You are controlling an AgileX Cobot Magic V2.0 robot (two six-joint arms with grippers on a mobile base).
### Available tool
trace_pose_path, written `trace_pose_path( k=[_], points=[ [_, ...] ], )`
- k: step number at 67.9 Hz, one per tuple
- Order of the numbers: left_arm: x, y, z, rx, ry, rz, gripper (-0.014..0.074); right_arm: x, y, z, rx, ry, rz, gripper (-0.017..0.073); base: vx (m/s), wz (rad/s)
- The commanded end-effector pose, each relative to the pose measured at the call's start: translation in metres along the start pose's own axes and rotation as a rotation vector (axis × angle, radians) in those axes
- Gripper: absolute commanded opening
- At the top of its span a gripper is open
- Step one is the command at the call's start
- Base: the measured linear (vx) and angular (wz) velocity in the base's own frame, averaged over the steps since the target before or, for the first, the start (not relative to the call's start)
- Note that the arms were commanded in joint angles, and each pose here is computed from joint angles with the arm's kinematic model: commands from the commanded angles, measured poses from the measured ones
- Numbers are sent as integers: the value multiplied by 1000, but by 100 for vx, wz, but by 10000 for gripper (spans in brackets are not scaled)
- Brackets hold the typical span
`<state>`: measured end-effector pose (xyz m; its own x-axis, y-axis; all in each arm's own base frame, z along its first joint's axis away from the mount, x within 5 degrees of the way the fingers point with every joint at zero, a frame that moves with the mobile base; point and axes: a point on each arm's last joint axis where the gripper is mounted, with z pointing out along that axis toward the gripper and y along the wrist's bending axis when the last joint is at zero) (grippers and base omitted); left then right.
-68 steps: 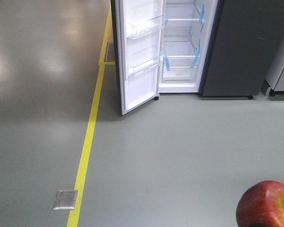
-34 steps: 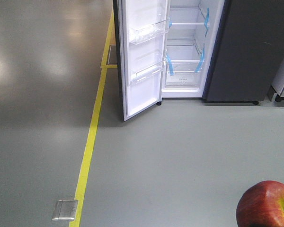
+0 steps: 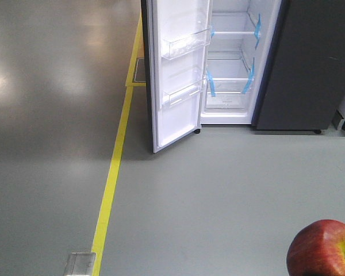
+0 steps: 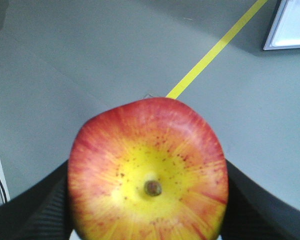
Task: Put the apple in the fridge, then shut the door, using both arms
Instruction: 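Drive closer to the open refrigerator, apple held in right gripper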
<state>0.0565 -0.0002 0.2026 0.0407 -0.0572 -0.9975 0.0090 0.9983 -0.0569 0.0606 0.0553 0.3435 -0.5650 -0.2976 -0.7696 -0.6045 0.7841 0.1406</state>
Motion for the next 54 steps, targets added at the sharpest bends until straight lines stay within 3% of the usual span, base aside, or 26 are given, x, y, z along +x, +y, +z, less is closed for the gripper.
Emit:
trace_pose_path(
  k=[1, 54],
  points=[
    [2, -1, -1, 13, -62, -12, -6, -12, 2, -5, -8, -89, 1, 212, 10, 3],
    [2, -1, -1, 13, -62, -12, -6, -12, 2, -5, -8, -89, 1, 212, 10, 1]
  ],
)
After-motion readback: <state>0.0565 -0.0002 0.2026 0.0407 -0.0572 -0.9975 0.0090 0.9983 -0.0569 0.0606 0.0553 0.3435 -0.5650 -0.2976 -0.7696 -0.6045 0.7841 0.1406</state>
